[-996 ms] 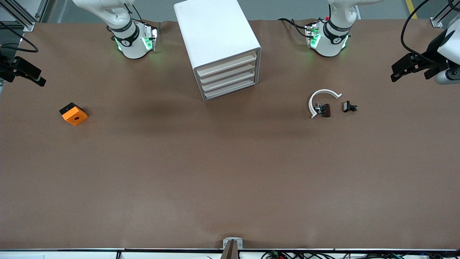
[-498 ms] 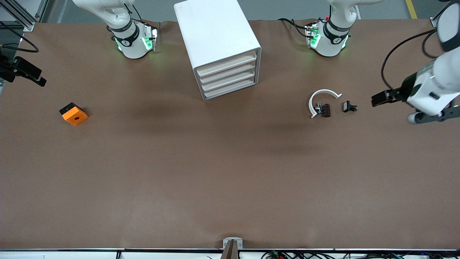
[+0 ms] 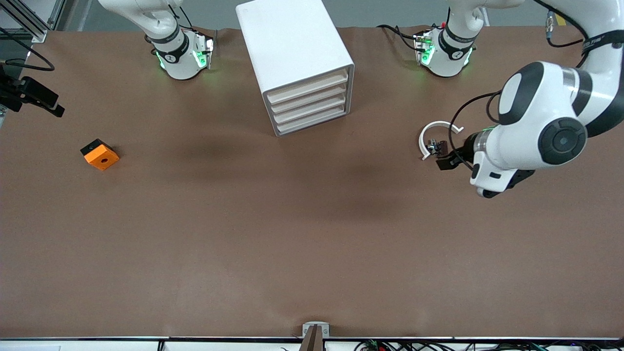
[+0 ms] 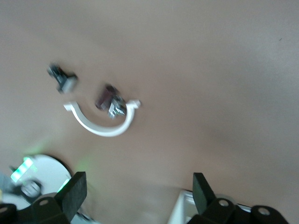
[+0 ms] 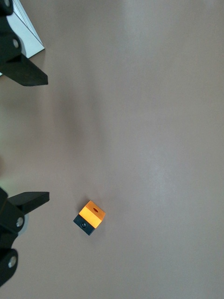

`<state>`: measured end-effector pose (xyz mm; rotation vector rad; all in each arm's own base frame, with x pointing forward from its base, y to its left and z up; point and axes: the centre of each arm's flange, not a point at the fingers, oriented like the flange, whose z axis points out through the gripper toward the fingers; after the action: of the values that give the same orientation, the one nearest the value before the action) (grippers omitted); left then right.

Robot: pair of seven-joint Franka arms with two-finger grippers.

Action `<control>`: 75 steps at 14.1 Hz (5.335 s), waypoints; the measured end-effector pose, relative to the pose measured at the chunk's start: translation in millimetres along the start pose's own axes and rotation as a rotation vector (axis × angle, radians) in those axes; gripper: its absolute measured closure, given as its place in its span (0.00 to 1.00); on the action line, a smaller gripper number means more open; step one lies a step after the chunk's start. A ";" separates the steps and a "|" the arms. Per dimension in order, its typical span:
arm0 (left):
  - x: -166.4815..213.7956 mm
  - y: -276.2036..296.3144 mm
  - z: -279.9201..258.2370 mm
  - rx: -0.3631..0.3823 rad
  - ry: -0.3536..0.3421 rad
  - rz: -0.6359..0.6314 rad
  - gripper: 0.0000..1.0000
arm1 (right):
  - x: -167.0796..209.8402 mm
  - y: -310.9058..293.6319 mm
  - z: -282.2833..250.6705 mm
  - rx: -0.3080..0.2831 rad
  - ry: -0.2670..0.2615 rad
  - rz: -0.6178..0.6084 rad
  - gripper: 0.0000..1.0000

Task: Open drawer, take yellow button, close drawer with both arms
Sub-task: 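Reach the left gripper to the front of the white cabinet drawer, then pull the drawer open with the left gripper while the right gripper approaches, then grasp the orange-capped button with the right gripper while the left gripper withdraws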

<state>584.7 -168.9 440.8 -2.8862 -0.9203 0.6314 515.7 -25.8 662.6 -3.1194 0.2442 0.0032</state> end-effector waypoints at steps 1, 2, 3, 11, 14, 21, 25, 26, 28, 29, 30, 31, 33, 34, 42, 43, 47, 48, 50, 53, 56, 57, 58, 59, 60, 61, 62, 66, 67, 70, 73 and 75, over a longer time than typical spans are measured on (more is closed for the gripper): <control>-2.3 6.6 5.6 -0.020 -0.044 -0.069 0.00 | 0.0 -0.3 -0.1 0.000 0.000 -0.001 0.00; -5.4 12.6 10.0 -0.039 -0.087 -0.130 0.00 | 0.1 -0.5 -0.1 0.000 0.001 -0.001 0.00; -9.7 19.3 14.3 -0.050 -0.125 -0.186 0.00 | 0.2 -0.8 -0.2 0.000 0.002 -0.001 0.00; -74.5 111.2 104.3 0.111 -0.403 -0.749 0.00 | 7.5 -24.2 4.1 -0.003 0.004 -0.041 0.00; -83.1 131.9 127.2 0.202 -0.548 -1.003 0.00 | 10.8 -40.6 9.7 -0.006 -0.003 -0.069 0.00; -135.8 179.7 206.0 0.428 -0.714 -1.139 0.00 | 17.2 -68.0 12.6 -0.007 0.001 -0.113 0.00; -148.7 187.3 222.5 0.507 -0.744 -1.195 0.03 | 18.4 -77.3 17.3 0.015 -0.011 -0.107 0.00; -158.0 188.8 224.3 0.533 -0.734 -1.197 0.03 | 17.9 -84.0 19.9 0.025 -0.020 -0.105 0.00; -176.4 189.8 228.6 0.586 -0.712 -1.181 0.07 | 12.9 -105.6 23.9 0.034 -0.037 -0.073 0.00; -185.3 189.4 231.7 0.618 -0.700 -1.174 0.15 | 7.9 -120.4 24.9 0.032 -0.044 -0.048 0.00; -193.3 189.2 235.3 0.648 -0.687 -1.171 0.25 | 1.6 -136.7 25.5 0.030 -0.051 -0.015 0.00; -200.3 189.8 240.4 0.672 -0.674 -1.172 0.30 | -6.4 -155.3 26.3 0.027 -0.060 0.025 0.00; -207.5 191.6 250.6 0.704 -0.655 -1.189 0.37 | -19.7 -183.4 27.4 0.028 -0.074 0.096 0.00; -209.9 192.3 255.7 0.716 -0.649 -1.194 0.44 | -25.8 -195.9 28.0 0.028 -0.079 0.128 0.00; -217.7 193.9 261.4 0.768 -0.641 -1.215 0.85 | -68.1 -268.1 31.6 0.008 -0.088 0.281 0.00; -216.7 193.7 261.4 0.769 -0.641 -1.220 0.85 | -70.4 -272.9 33.0 0.006 -0.089 0.297 0.00; -187.8 189.0 252.2 0.756 -0.681 -1.266 0.85 | -77.0 -289.2 36.9 0.018 -0.099 0.355 0.00; -173.7 186.5 248.0 0.750 -0.703 -1.287 0.86 | -79.3 -294.3 38.2 0.020 -0.099 0.370 0.00; -146.5 183.8 235.0 0.719 -0.740 -1.315 0.86 | -85.6 -310.0 42.2 0.024 -0.095 0.408 0.00; -114.2 184.2 214.9 0.667 -0.776 -1.352 0.86 | -101.8 -345.8 57.1 0.014 -0.094 0.507 0.00; -89.0 179.5 203.7 0.633 -0.805 -1.373 0.86 | -125.0 -386.9 82.9 -0.023 -0.105 0.556 0.00; -81.7 177.9 199.9 0.619 -0.811 -1.382 0.86 | -131.6 -400.8 89.9 -0.020 -0.099 0.581 0.00; -75.5 176.4 196.8 0.607 -0.813 -1.390 0.86 | -137.7 -414.1 95.7 -0.009 -0.092 0.605 0.00; -71.6 175.5 194.9 0.599 -0.814 -1.396 0.86 | -144.6 -427.3 101.4 0.002 -0.085 0.627 0.00; -70.0 175.4 193.4 0.594 -0.814 -1.397 0.85 | -152.2 -439.7 108.8 0.003 -0.082 0.646 0.00; -67.8 175.4 190.6 0.587 -0.814 -1.403 0.79 | -159.5 -451.7 117.6 0.002 -0.081 0.657 0.00; -64.9 175.2 186.4 0.578 -0.816 -1.407 0.70 | -165.4 -463.4 128.1 0.002 -0.078 0.662 0.00; -48.5 174.4 153.7 0.501 -0.841 -1.395 0.27 | -172.7 -496.9 171.6 0.006 -0.067 0.668 0.00; -43.2 173.6 143.3 0.472 -0.849 -1.384 0.19 | -169.9 -500.2 179.6 0.010 -0.064 0.671 0.00; -10.2 161.9 112.8 0.354 -0.859 -1.383 0.00 | -162.8 -505.8 198.7 0.009 -0.058 0.678 0.00; 28.6 140.7 98.0 0.228 -0.843 -1.337 0.00 | -161.1 -509.7 219.8 -0.019 -0.071 0.707 0.00; 44.8 128.4 99.7 0.182 -0.762 -1.303 0.00 | -163.5 -513.2 230.2 -0.034 -0.087 0.754 0.00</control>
<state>648.6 -257.0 311.9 -1.2557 -2.2241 1.4107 433.8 509.5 439.3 -2.8321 1.3861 0.1481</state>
